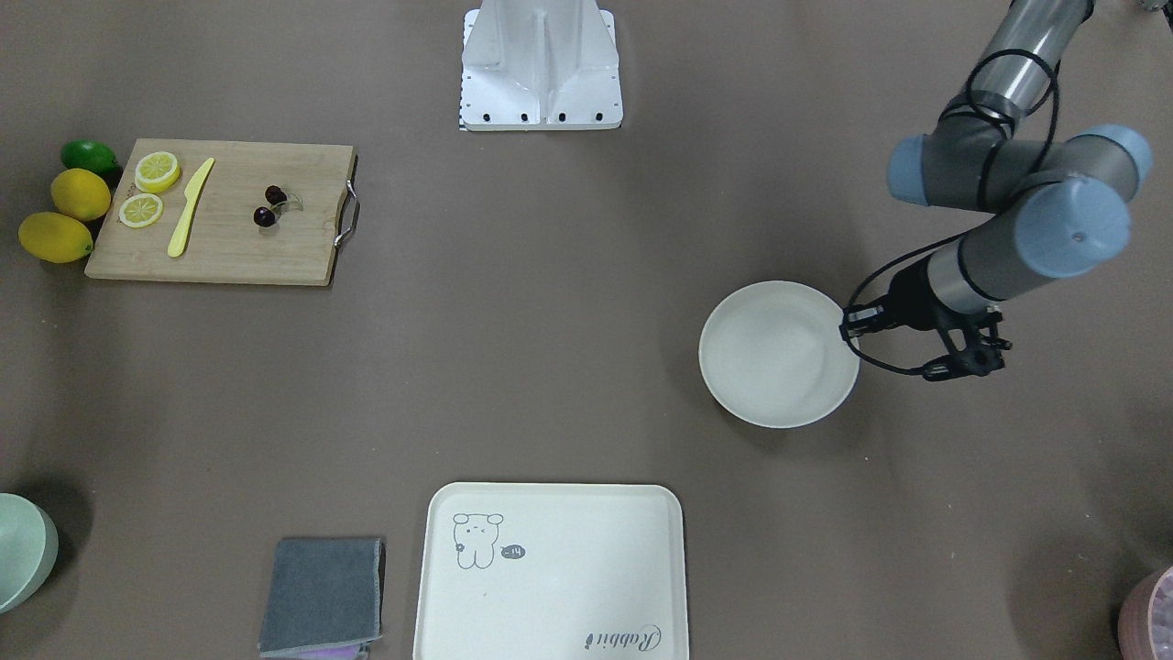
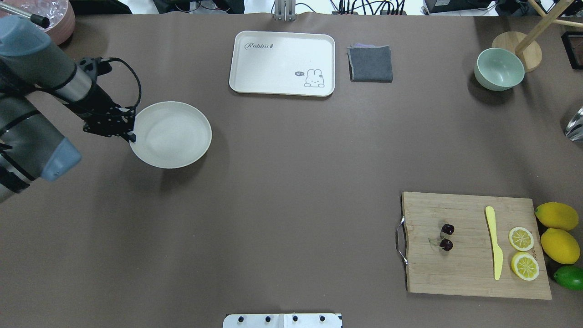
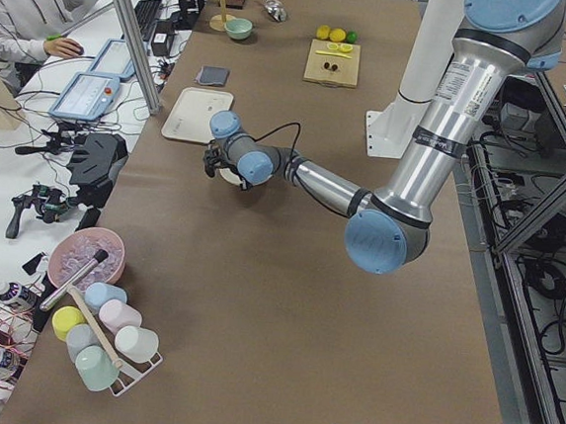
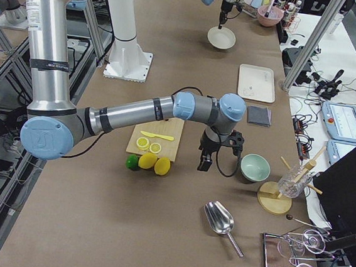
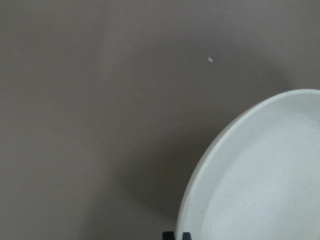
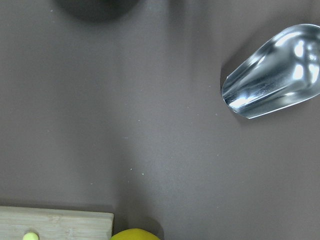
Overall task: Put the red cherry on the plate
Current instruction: 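Push the white plate with the left gripper toward the table centre, then withdraw the left gripper from the plate back to its side, then move the right gripper over the cherries on the wooden board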
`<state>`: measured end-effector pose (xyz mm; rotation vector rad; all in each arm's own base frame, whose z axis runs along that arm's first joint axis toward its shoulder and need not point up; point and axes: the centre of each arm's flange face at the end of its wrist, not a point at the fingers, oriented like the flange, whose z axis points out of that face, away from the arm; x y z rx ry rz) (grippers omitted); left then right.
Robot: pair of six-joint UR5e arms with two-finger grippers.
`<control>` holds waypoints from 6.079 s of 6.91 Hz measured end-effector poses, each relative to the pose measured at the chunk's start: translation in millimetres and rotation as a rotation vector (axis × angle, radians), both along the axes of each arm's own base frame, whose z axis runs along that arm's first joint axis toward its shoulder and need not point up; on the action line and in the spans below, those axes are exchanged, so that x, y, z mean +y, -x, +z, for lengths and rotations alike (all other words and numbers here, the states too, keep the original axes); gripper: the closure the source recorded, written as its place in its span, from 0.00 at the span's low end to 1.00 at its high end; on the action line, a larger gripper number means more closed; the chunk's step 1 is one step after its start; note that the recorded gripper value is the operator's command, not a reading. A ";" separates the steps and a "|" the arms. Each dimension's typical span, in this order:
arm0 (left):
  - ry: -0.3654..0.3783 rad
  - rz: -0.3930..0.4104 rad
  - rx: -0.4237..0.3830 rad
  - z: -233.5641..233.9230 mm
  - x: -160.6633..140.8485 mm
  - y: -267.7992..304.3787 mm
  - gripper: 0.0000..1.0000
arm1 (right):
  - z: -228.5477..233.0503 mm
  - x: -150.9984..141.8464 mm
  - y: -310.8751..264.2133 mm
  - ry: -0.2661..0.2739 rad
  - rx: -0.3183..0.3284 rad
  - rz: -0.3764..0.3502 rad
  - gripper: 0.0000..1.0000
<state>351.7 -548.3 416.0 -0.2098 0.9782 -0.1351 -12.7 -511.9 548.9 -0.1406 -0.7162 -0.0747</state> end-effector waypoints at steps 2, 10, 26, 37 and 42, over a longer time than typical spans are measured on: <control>0.020 -0.013 -0.008 -49.1 38.6 -72.7 1.00 | 3.7 0.5 1.1 0.012 -0.013 0.001 0.00; 0.121 -0.113 0.129 -122.2 100.6 -170.4 1.00 | 14.1 -0.8 1.9 0.036 -0.016 0.003 0.00; -0.298 0.185 -0.125 53.1 -58.0 171.2 0.02 | 4.9 -6.0 7.8 0.029 -0.043 -0.002 0.00; -0.324 0.280 -0.176 182.4 -23.6 284.5 0.02 | -133.4 39.9 170.6 0.185 -0.145 0.039 0.01; -0.310 0.246 -0.176 153.6 -21.6 263.9 0.02 | -118.3 115.2 275.8 0.203 -0.073 0.060 0.01</control>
